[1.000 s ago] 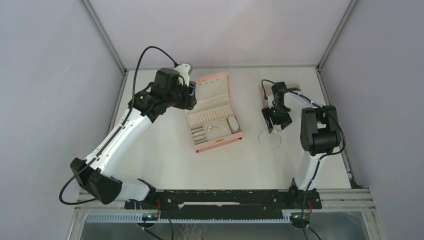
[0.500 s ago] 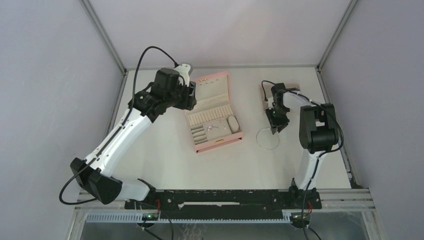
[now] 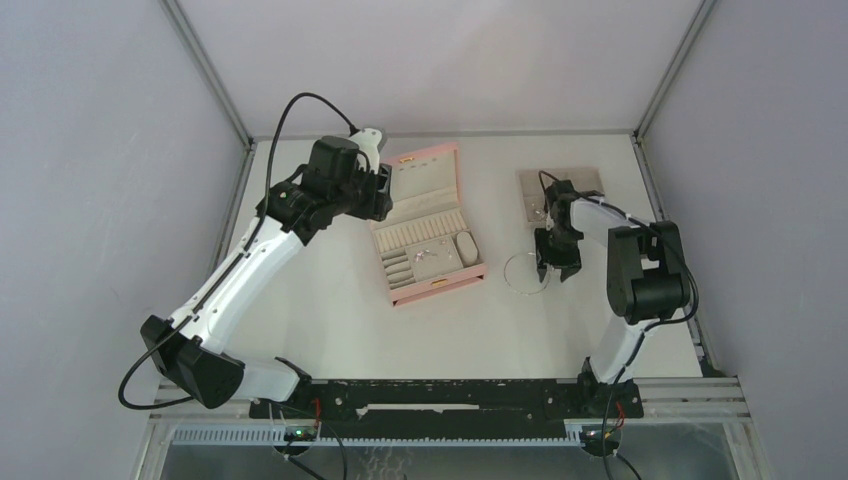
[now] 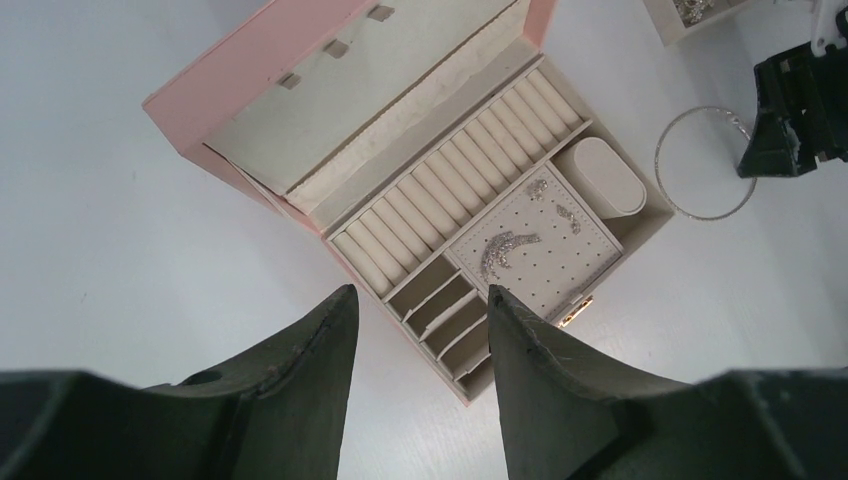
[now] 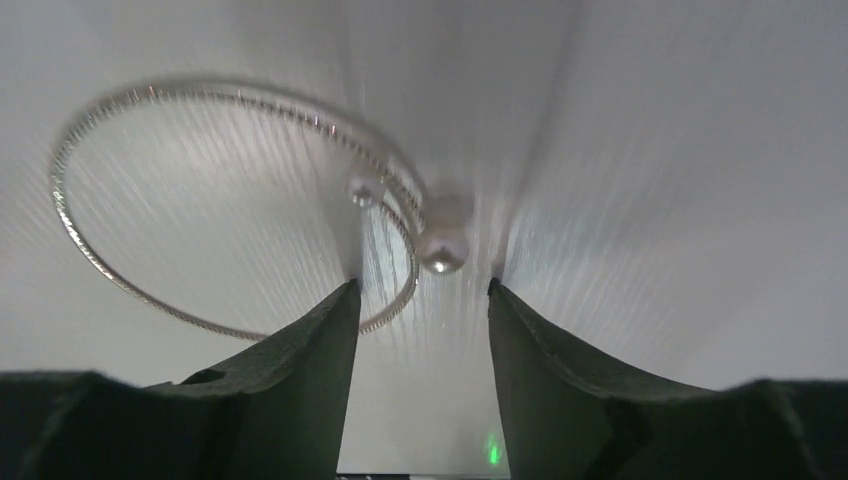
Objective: Organize the mixed jewelry
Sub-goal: Adjust the jewelry at the center of the board.
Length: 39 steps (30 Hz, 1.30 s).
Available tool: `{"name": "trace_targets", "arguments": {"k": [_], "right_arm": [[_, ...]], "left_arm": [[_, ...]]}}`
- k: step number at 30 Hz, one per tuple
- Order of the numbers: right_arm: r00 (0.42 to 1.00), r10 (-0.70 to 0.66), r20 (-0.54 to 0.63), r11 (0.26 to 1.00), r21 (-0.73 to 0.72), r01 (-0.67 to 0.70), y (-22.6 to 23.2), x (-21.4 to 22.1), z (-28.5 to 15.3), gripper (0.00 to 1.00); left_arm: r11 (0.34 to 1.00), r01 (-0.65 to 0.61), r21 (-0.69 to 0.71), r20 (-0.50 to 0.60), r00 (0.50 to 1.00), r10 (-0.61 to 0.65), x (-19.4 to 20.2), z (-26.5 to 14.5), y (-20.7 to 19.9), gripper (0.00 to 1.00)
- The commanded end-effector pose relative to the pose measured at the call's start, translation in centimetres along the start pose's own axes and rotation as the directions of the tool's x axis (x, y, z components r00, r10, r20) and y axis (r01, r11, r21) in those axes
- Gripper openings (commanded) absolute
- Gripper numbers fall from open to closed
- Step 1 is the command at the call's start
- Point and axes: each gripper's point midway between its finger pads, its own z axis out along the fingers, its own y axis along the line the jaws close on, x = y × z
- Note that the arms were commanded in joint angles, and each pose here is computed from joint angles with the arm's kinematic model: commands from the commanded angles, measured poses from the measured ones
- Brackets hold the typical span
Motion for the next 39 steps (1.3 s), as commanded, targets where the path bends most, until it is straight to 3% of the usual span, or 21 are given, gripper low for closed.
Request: {"name": "trace_targets", "arguments": {"k": [1,6,10,21,25,30,36,39], "right_arm": [[1.000,-0.017,0.022,0.997,0.079,0.015,-0.3,1.0,-1.7,0.60],[0.984,-0.147,0.104,0.985,0.109,0.136,-0.6,-1.2,-2.5,0.60],[0.971,-0.217,0.095,0.968,0.148,0.202,-1.2,-2.4,-2.2,0.60],[0.944,-0.312,0.107,0.950,0.051,0.308,1.0,-4.6,0.8,0.59],[0.947,-0.307,0.094,0.952,0.039,0.304,1.1,-4.4,1.1,0.46],[0.959,-0.268,0.091,0.963,0.006,0.269,0.9,-4.3,1.3,0.22],[0.973,-0.216,0.078,0.976,-0.003,0.217,0.0,-4.1,1.2,0.16],[0.981,-0.182,0.062,0.983,0.008,0.182,-0.2,-3.6,0.8,0.21]], "left_arm": [[1.000,-0.023,-0.017,0.061,0.998,0.024,-1.8,-1.5,0.4,0.55],[1.000,-0.023,-0.015,0.054,0.998,0.024,-1.5,-1.4,0.4,0.55],[1.000,-0.017,-0.011,0.061,0.998,0.018,-1.8,-1.6,0.3,0.56],[1.000,-0.002,-0.008,0.060,0.998,0.003,-1.5,-1.7,0.3,0.56],[1.000,-0.002,-0.012,0.062,0.998,0.002,-1.5,-1.9,0.3,0.56],[1.000,-0.002,-0.013,0.057,0.998,0.003,-1.3,-1.9,0.4,0.56],[1.000,-0.002,-0.018,0.058,0.998,0.003,-1.2,-2.0,0.5,0.56],[1.000,-0.005,-0.020,0.054,0.999,0.006,-1.0,-1.9,0.5,0.56]]}}
